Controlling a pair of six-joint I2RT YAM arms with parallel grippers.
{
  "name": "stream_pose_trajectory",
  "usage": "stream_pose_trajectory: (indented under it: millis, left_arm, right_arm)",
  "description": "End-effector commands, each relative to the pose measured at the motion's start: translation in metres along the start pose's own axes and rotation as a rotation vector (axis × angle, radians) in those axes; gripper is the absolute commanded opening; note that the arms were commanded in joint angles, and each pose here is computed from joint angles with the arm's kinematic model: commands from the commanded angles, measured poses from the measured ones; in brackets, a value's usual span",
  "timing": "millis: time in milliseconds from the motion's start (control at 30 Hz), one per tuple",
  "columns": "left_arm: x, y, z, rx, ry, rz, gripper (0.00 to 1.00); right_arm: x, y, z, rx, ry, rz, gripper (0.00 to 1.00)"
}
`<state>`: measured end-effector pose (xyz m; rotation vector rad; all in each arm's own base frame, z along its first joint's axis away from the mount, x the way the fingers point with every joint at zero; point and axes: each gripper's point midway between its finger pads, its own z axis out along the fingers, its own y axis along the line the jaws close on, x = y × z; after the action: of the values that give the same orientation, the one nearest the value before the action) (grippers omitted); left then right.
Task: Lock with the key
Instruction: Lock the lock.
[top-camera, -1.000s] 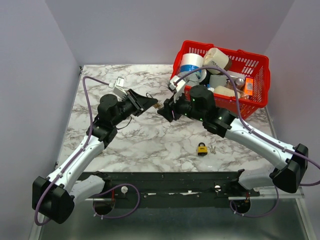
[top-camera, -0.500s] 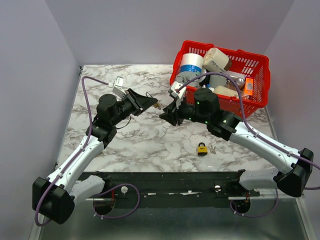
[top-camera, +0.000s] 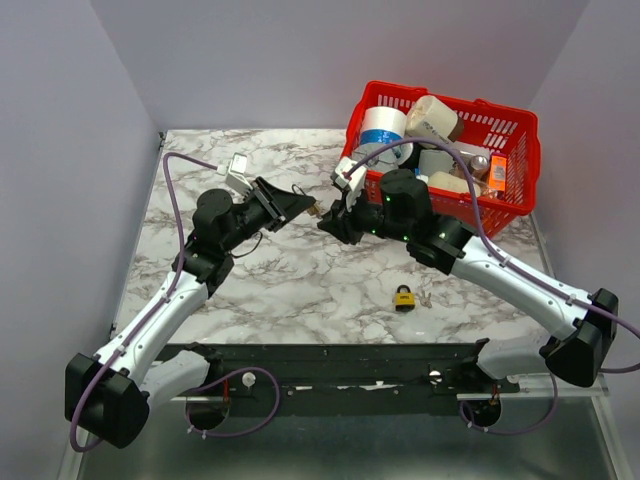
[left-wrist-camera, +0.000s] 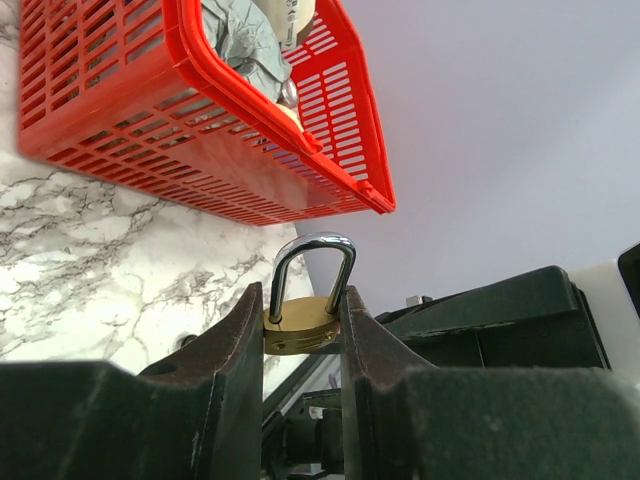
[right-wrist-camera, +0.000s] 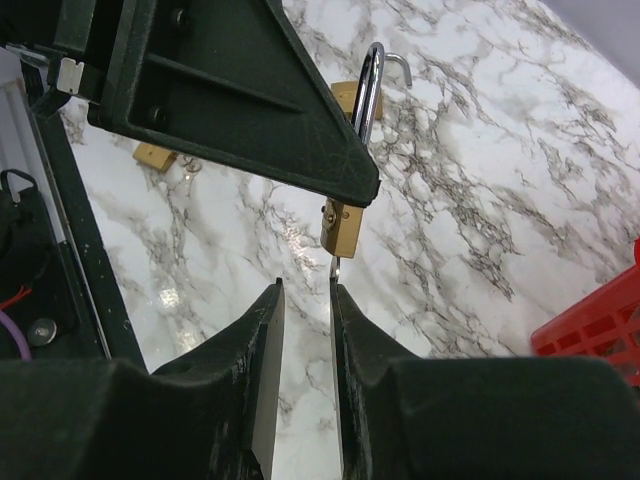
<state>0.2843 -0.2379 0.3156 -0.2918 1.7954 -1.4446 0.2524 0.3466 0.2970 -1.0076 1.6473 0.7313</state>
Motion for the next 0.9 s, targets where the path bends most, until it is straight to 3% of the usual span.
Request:
stream_pose_trajectory:
  millis: [0, 333, 600, 867]
  left_arm:
    - [0.009, -0.019, -0.005, 0.078, 0.029, 0.004, 0.00]
    - [0.015, -0.018, -0.008, 0.068, 0.047, 0.016, 0.00]
    - [0.005, -0.013, -0.011, 0.036, 0.013, 0.034, 0.00]
    - [0.007, -0.013, -0.010, 0.039, 0.025, 0.029, 0.00]
  right_arm:
    - [-0.013, -0.009, 0.005, 0.042, -0.028, -0.010, 0.32]
    - [-0.010, -0.012, 0.008, 0.054, -0.017, 0.002, 0.33]
    - [0.000, 0.004, -0.020, 0.000, -0.009, 0.000, 0.32]
    - [-0.002, 0.003, -0.009, -0.010, -0.002, 0.001, 0.43]
